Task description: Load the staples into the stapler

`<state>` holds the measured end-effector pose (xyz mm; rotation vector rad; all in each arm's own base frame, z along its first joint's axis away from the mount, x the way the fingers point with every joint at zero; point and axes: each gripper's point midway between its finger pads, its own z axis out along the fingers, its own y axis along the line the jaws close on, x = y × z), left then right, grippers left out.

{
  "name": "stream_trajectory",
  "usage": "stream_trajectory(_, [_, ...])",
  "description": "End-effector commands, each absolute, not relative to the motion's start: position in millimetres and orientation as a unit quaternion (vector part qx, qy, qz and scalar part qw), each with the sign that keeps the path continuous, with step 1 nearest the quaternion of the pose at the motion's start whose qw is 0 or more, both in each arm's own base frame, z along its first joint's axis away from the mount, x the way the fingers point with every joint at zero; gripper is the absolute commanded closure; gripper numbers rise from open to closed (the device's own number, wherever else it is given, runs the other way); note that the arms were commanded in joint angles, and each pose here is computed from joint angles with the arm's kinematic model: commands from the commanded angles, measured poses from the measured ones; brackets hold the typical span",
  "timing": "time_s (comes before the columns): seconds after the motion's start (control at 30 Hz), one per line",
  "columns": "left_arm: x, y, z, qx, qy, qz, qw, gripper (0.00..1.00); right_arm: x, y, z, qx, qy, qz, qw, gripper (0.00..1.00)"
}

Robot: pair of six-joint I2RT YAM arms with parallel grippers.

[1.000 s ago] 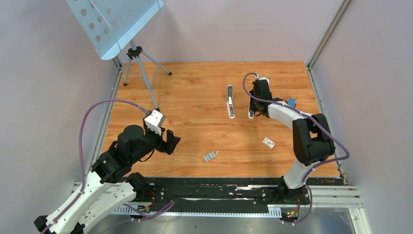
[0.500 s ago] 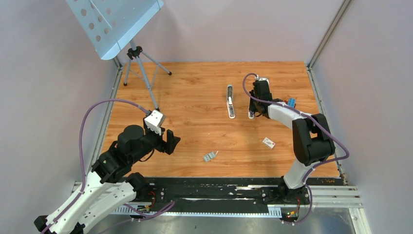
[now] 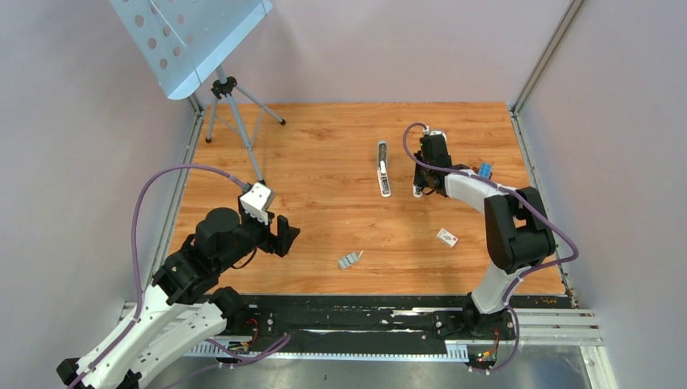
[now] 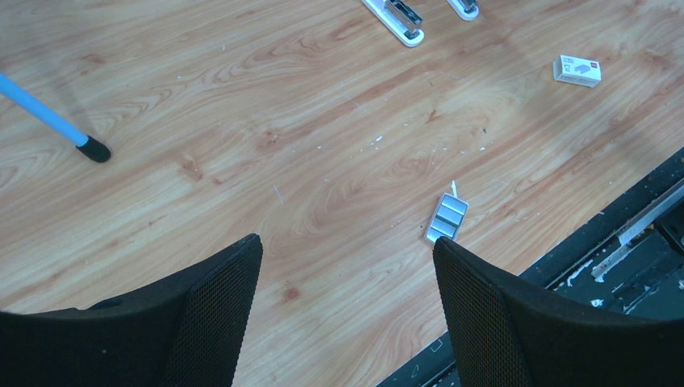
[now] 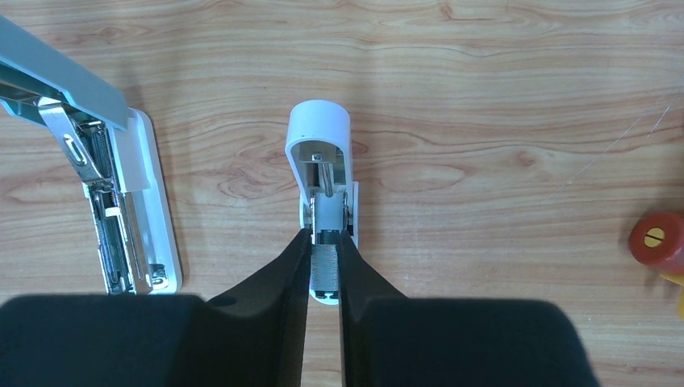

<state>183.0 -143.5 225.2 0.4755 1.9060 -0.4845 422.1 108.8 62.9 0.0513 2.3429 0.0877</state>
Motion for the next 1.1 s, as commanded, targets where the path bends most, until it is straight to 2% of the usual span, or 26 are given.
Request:
stream_trajectory(0.0, [184,-141,219,0.201,0.803,-0.195,0.526,0.19,421,101,48,0.021,0.927,0.025,0.374,0.83])
stream_trajectory(0.73, [184,-141,220,0.2,0.803,-0.194,0.527,0.2,419,98,37,0.015,0.932,0.016,0.363,0.83])
stream_trajectory(0.93, [184,-141,219,0.2,0.803,-0.194,0.527,0.19,420,102,46,0.015,0.929,0.026,0.368,0.79])
stream_trajectory(1.07, [184,-141,220,0.2,0.803,-0.194,0.527,0.19,418,104,59,0.016,0.93,0.033,0.365,0.71])
